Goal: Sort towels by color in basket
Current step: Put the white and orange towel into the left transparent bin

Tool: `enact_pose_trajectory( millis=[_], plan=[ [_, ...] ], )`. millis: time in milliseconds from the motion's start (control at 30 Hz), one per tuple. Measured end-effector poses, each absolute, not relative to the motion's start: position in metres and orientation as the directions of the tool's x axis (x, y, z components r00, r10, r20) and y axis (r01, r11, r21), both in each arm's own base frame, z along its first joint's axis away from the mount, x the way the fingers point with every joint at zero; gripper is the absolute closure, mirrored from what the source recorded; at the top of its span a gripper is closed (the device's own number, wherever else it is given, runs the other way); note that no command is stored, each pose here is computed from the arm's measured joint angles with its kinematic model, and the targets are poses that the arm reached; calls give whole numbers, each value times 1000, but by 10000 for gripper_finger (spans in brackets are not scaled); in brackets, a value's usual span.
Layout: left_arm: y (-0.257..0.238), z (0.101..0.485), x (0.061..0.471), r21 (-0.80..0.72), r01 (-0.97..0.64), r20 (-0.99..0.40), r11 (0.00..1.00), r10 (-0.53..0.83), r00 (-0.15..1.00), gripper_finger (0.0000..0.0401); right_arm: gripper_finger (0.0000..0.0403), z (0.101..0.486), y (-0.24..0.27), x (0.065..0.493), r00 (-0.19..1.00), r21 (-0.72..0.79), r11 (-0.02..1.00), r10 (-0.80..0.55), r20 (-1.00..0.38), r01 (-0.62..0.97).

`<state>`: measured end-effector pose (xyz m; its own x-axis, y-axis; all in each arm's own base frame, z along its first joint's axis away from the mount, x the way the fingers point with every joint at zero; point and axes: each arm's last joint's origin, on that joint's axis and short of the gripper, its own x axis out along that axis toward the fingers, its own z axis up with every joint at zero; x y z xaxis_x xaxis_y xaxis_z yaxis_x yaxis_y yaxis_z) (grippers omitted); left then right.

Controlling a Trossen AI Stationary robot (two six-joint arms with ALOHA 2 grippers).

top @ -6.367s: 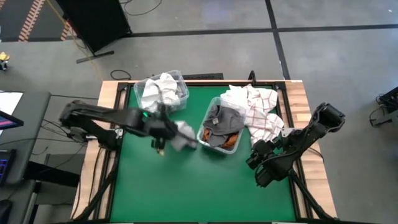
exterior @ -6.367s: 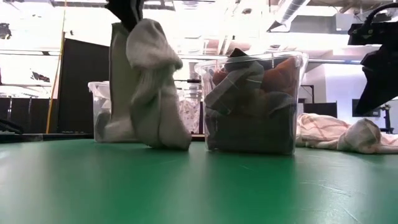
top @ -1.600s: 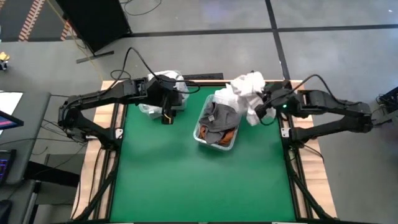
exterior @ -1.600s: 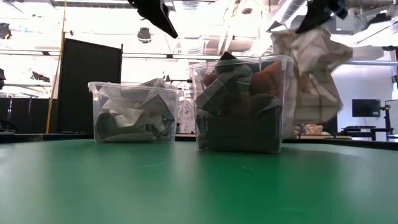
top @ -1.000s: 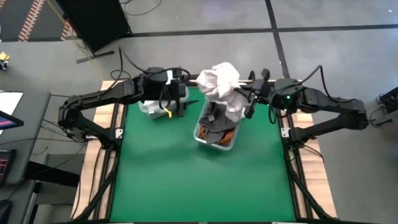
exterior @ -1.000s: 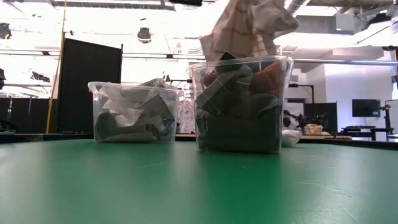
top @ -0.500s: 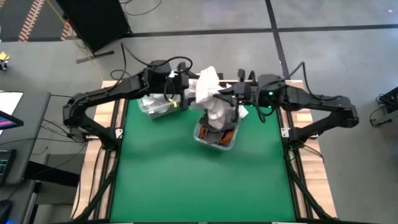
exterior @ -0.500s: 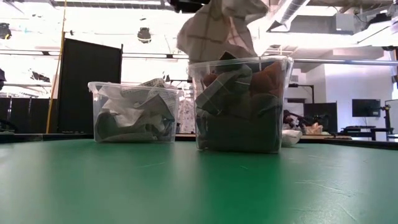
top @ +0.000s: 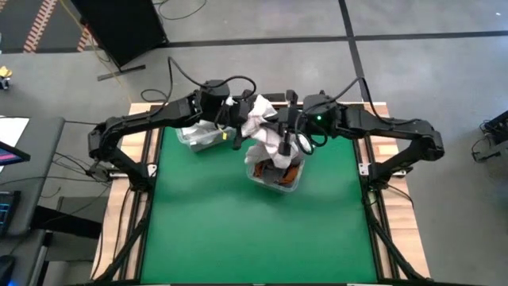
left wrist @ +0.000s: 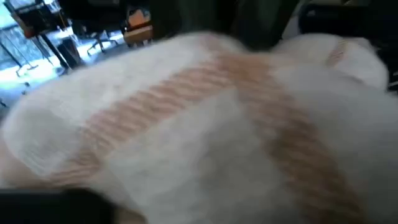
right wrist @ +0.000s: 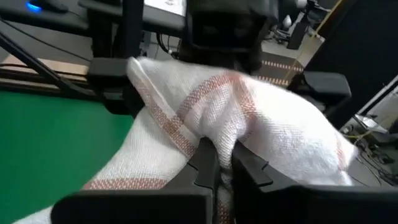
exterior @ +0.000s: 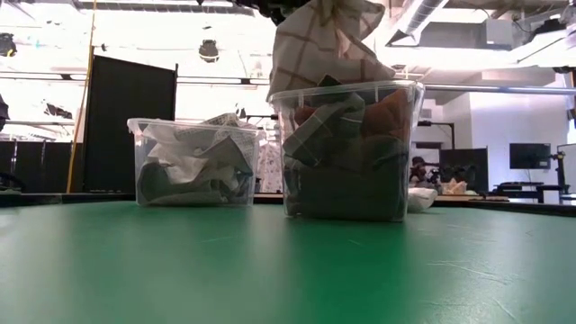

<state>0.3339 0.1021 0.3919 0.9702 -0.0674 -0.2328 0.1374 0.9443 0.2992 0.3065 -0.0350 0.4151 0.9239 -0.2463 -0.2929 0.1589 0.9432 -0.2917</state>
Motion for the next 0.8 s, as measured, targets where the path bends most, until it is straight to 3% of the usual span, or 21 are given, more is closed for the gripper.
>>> enact_pose_trajectory(
  millis=[167,233,367,633,800],
  plan=[
    [103,392,332,354,149,-244,923,-63,968,331,344,416,-36,305,922,-274,946,-251,-293,170],
    [105,390,331,369,155,-261,916,-58,964,376,332,416,-36,303,919,-270,948,-252,-303,170],
    [110,393,324,411,92,-297,907,38,954,381,288,415,-35,296,887,-297,929,-317,-335,220],
    [117,429,279,568,-95,-334,818,334,882,382,160,414,-33,269,800,-272,909,-410,-439,316],
    [128,445,247,632,-220,-349,743,526,775,382,139,413,-29,246,719,-253,888,-460,-520,385]
  ],
)
